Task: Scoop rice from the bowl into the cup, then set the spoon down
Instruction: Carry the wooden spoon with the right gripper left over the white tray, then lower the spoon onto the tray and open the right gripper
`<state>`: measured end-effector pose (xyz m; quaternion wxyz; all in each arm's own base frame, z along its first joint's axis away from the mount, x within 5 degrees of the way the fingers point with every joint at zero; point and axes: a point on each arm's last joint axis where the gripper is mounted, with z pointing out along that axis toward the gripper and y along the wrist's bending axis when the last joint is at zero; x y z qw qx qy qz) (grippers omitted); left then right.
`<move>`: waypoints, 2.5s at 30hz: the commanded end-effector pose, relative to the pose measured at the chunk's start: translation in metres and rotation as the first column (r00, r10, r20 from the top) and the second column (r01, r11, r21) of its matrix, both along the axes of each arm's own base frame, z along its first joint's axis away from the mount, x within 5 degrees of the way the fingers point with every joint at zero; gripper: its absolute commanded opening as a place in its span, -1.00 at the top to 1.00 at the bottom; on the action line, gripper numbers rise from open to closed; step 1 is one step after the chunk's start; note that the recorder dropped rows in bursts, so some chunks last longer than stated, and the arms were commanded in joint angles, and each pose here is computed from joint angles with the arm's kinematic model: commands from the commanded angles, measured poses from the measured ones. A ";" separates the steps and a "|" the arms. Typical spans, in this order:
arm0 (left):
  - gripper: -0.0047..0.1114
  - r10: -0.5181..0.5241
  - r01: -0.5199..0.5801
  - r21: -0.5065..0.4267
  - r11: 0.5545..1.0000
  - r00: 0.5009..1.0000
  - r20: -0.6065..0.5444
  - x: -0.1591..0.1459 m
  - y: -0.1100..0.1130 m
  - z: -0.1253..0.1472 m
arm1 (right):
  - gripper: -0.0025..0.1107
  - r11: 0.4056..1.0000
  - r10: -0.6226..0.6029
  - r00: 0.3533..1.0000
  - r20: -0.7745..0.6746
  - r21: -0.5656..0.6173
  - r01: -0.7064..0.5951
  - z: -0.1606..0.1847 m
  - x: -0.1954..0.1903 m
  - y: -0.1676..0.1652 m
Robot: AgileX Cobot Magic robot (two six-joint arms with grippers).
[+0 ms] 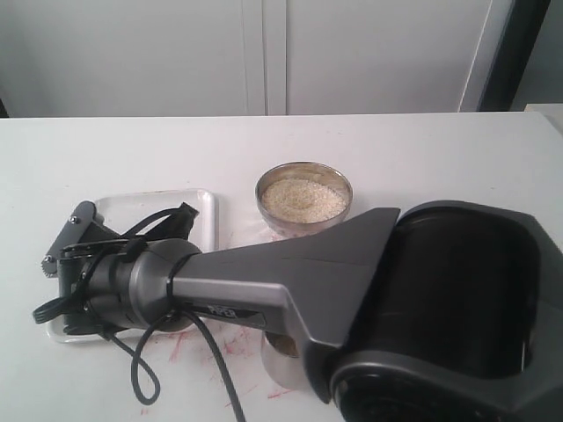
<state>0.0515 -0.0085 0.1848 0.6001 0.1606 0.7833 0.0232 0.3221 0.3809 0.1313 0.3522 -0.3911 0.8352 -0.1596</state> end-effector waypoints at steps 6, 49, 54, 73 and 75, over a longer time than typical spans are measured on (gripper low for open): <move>0.67 0.000 0.000 0.001 1.000 0.999 -0.040 -0.001 0.000 -0.006 | 0.96 1.000 0.002 1.000 -0.003 -0.005 -0.002 -0.001 0.002 -0.001; 0.67 0.000 0.000 0.001 1.000 0.999 -0.040 -0.001 0.000 -0.006 | 0.67 0.982 0.002 0.995 -0.097 0.186 0.016 0.008 -0.005 0.009; 0.67 0.000 0.000 0.001 1.000 0.999 -0.040 -0.001 0.000 -0.006 | 0.47 0.980 -0.002 0.996 -0.086 0.200 0.019 0.017 -0.004 0.007; 0.67 0.000 0.000 0.001 1.000 0.999 -0.040 -0.001 0.000 -0.006 | 0.96 0.922 -0.084 0.992 -0.096 0.371 0.114 0.045 -0.005 0.008; 0.67 0.000 0.000 0.001 1.000 0.999 -0.040 -0.001 0.000 -0.006 | 0.96 0.903 -0.090 0.992 -0.087 0.413 0.119 0.056 -0.005 0.008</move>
